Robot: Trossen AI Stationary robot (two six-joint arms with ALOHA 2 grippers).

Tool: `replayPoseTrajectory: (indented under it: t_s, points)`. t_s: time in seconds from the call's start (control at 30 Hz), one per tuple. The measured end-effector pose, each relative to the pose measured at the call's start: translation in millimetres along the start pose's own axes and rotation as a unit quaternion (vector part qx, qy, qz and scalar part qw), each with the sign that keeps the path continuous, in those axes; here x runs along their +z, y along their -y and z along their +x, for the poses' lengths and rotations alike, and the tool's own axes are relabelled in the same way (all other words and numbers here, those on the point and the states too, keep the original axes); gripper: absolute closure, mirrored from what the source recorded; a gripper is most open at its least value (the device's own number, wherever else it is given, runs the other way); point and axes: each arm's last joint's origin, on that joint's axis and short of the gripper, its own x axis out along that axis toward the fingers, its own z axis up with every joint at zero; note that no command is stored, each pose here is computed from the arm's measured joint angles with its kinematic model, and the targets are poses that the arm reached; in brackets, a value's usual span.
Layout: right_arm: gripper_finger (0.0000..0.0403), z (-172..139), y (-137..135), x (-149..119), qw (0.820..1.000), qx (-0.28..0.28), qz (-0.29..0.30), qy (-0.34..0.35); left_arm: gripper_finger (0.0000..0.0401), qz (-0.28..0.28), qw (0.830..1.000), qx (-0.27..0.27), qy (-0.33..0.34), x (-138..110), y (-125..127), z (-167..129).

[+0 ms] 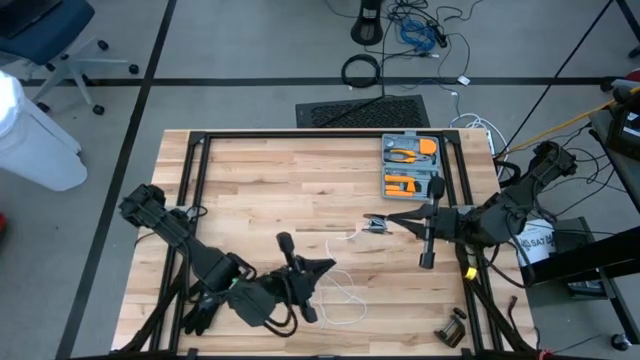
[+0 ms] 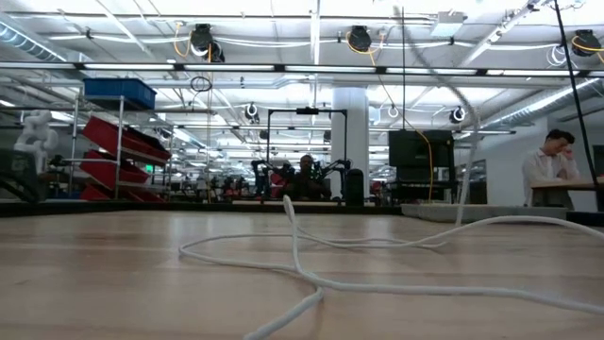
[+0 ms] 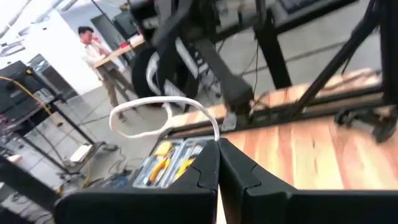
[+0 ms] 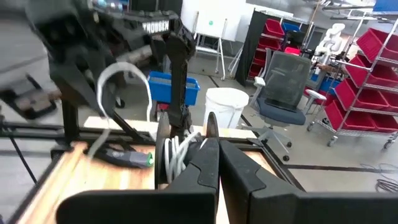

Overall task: Coil cords
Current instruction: Uncoil the white wire from the spool

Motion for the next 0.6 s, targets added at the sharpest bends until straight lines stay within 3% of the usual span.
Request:
replayPoseTrajectory:
  t_s: [0.23,0.33,0.6]
  points:
    - [0.0403,-5.6,-3.2,6.9,0.999,0.037,0.027,0.026,0.0395,-0.005,0.999,0.003,-0.032,-10.0,-2.2,5.0]
    - [0.0403,-10.0,-4.2,9.1,0.998,0.046,0.022,0.034,0.0389,-0.006,0.999,-0.022,-0.029,-9.7,-0.3,4.2]
    - [0.0403,-18.3,-16.6,4.6,0.986,0.115,-0.117,0.037,0.0306,-0.001,0.998,-0.062,-0.020,-7.9,6.9,-3.8]
